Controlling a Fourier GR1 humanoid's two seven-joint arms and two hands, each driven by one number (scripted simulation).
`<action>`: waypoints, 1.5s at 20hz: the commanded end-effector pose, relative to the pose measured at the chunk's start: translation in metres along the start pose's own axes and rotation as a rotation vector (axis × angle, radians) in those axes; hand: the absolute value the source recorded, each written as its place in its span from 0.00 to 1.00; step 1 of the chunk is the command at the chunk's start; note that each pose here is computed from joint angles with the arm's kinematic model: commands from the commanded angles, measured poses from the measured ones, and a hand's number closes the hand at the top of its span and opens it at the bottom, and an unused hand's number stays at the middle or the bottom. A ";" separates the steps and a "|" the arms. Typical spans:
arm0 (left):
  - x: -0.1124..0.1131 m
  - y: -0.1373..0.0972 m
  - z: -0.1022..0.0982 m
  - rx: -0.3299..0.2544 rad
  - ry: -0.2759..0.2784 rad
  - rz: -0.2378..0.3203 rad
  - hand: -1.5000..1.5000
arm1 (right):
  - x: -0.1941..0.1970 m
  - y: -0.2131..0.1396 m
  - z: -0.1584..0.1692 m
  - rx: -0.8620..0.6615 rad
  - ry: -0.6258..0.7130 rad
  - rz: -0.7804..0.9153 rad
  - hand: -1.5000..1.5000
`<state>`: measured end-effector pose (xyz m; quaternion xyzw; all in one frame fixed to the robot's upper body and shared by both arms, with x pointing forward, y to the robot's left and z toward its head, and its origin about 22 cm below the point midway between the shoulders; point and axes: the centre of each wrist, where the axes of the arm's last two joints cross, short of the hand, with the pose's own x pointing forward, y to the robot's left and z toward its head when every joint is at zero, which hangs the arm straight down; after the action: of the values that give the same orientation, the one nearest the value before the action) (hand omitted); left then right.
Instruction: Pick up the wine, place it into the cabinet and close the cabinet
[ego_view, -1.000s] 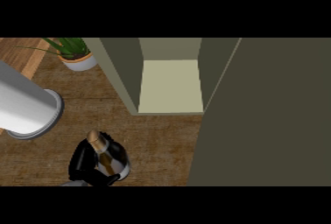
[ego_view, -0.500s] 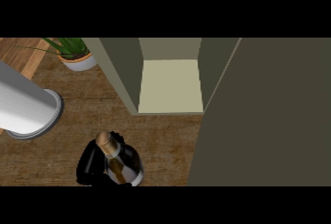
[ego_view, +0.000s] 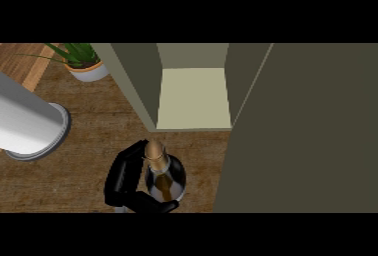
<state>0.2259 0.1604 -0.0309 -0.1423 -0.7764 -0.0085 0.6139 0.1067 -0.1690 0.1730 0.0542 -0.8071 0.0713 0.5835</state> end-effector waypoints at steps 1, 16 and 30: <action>0.007 -0.019 -0.018 0.034 -0.056 -0.047 1.00 | 0.036 -0.010 0.018 0.013 -0.046 -0.069 0.00; 0.007 -0.011 -0.085 0.053 -0.016 -0.170 1.00 | 0.036 -0.015 0.030 -0.004 -0.068 -0.054 0.00; -0.007 -0.015 -0.141 0.063 0.029 -0.161 1.00 | 0.038 -0.016 0.031 0.033 -0.060 -0.068 0.00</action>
<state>0.3439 0.1166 -0.0022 -0.0591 -0.7782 -0.0446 0.6236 0.1033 -0.1779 0.1651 0.0445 -0.8163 0.0800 0.5703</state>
